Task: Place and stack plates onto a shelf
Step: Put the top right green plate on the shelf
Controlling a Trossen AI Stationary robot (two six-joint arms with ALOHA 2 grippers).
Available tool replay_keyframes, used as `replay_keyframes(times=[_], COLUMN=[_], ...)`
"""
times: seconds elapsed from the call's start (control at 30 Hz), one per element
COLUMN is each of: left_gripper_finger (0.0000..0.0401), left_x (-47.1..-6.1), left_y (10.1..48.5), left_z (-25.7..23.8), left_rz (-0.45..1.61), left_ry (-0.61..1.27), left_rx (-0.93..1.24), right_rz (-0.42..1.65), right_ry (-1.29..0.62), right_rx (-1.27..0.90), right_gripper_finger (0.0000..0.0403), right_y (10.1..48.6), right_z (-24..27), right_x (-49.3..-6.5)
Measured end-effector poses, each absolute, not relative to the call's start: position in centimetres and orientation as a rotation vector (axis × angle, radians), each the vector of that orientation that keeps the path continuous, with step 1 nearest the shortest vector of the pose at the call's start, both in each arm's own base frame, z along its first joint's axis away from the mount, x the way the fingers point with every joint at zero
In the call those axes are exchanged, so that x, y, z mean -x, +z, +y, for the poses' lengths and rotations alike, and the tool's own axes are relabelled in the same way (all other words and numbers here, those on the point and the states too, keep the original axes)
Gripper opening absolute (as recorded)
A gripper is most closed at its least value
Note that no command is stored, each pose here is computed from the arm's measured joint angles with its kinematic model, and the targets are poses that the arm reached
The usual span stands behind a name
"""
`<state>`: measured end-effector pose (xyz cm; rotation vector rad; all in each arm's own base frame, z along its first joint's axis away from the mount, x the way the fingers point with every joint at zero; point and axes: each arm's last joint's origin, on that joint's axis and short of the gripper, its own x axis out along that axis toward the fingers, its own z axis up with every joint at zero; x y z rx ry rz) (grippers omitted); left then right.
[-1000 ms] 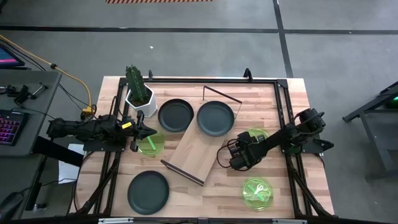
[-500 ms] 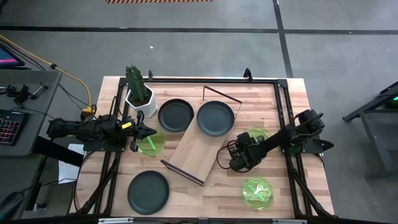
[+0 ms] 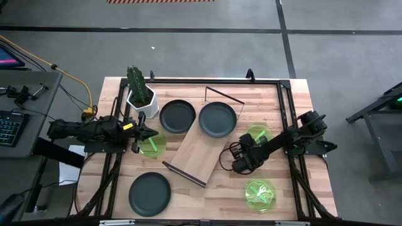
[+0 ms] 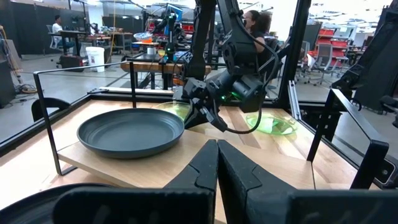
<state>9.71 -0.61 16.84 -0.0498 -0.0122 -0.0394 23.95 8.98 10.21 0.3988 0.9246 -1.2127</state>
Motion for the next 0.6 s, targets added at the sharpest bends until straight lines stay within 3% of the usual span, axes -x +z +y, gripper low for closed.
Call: replay_keyframes(times=[0.6], left_gripper_finger=[0.0000], left_x=[-9.7], left_y=[16.8], left_z=[-0.6], left_rz=[-0.012], left_ry=[-0.039], left_rx=[0.050], right_rz=[0.928], right_ry=[-1.058], right_rx=[-0.244], right_gripper_finger=[0.0000], right_y=[18.8], right_z=[12.6], right_x=[-23.7])
